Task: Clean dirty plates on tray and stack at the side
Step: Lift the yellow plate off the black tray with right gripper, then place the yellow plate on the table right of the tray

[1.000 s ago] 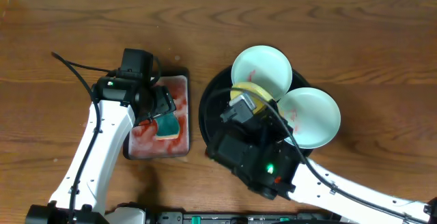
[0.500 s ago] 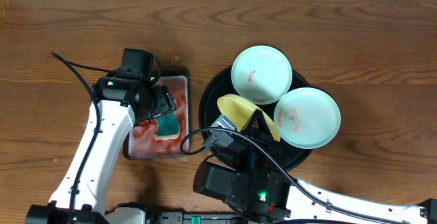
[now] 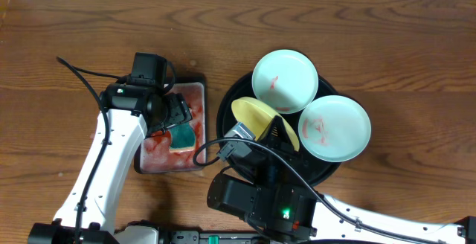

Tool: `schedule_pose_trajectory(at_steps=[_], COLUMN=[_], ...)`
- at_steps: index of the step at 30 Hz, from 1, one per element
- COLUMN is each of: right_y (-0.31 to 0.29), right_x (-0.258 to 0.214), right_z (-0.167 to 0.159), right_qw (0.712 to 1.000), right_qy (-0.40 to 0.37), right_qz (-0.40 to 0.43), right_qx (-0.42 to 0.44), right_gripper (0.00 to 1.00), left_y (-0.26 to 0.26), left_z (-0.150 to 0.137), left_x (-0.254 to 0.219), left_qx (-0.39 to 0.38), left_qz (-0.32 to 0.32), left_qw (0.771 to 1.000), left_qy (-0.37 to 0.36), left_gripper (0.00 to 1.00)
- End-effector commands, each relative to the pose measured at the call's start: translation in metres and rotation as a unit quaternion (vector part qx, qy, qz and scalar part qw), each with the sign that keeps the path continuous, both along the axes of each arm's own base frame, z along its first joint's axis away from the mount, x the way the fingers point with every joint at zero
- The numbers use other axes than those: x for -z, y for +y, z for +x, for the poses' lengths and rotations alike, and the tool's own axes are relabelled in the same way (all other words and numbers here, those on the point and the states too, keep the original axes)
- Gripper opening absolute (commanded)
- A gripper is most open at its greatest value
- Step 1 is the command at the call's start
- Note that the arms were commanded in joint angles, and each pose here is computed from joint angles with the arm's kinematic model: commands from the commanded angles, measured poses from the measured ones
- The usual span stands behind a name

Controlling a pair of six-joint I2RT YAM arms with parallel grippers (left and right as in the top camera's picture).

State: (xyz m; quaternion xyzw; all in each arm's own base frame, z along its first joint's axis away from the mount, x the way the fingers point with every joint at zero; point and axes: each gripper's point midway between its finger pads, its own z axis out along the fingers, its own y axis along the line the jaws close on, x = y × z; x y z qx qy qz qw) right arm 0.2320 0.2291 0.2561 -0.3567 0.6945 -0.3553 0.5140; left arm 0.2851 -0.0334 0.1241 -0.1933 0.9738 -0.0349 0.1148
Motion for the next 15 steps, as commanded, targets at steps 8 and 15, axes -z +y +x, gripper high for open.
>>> schedule_pose_trajectory(at_steps=[8,15], right_y=[-0.034,-0.111], right_x=[0.031,0.088], right_z=[0.033,0.076], right_qw=[0.972,0.822], right_qy=[0.081,0.295], right_qz=[0.197,0.427], right_qx=[0.102,0.234], right_gripper=[0.01,0.01], left_y=[0.002,0.002], left_z=[-0.001,-0.001], left_x=[0.003,0.003], left_qx=[0.000,0.000], left_qz=[0.002,0.002], left_qw=[1.000,1.000], left_qy=[0.005,0.005], left_gripper=[0.83,0.83])
